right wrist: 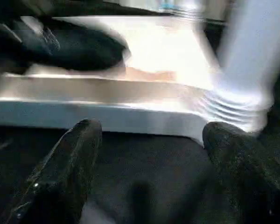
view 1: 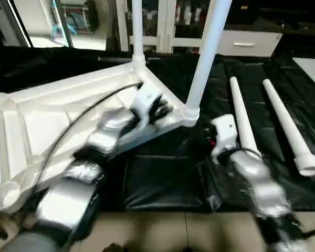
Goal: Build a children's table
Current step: Rotate leg to tighten, then rotate table base
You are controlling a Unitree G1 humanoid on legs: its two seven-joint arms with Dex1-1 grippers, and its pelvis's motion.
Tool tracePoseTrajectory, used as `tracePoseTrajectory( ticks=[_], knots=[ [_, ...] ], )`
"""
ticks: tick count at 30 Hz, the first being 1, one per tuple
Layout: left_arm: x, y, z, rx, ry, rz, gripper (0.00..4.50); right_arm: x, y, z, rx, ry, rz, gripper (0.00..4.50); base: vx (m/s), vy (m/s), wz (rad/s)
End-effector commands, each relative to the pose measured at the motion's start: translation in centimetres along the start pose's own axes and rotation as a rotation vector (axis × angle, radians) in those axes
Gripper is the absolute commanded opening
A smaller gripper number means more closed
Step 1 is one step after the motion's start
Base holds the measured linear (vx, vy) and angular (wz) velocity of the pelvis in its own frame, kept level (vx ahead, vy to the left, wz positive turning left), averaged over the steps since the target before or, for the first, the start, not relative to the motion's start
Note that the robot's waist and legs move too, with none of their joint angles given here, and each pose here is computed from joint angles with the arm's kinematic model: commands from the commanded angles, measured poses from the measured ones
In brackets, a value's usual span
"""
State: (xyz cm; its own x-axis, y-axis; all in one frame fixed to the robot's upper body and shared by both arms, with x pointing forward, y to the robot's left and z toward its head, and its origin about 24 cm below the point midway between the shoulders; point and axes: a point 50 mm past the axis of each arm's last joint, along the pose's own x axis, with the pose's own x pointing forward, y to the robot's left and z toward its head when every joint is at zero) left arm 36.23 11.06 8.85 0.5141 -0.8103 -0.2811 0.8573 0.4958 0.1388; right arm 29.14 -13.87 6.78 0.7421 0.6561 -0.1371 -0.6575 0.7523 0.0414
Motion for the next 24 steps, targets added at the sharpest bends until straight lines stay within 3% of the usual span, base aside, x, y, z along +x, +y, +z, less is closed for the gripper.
tracePoseTrajectory(
  ticks=[1, 6, 10, 12, 24],
  knots=[
    [-0.6, -1.0, 0.2, 0.027, 0.042, -0.136, 1.32, -0.6, 1.0, 0.8, -0.001, -0.001, 0.134, 3.75, 0.000, 0.000, 0.00],
    [-3.6, -2.1, -2.0, 0.014, 0.247, -0.266, 1.32, -3.0, 1.5, 1.1, -0.048, 0.096, 0.288, 3.75, 0.000, 0.000, 0.00],
    [-4.5, -1.8, -2.8, 0.025, 0.343, -0.215, 1.32, -3.9, 1.7, 0.9, -0.061, 0.148, 0.333, 3.75, 0.000, 0.000, 0.00],
    [-4.7, -0.7, -3.5, 0.051, 0.430, -0.103, 1.32, -4.1, 2.2, 0.8, -0.064, 0.165, 0.352, 3.75, 0.000, 0.000, 0.00],
    [-2.0, 1.9, -1.8, 0.115, 0.426, 0.211, 1.32, -4.2, 2.2, 0.6, -0.055, 0.182, 0.324, 3.75, 0.000, 0.000, 0.00]
  ],
)
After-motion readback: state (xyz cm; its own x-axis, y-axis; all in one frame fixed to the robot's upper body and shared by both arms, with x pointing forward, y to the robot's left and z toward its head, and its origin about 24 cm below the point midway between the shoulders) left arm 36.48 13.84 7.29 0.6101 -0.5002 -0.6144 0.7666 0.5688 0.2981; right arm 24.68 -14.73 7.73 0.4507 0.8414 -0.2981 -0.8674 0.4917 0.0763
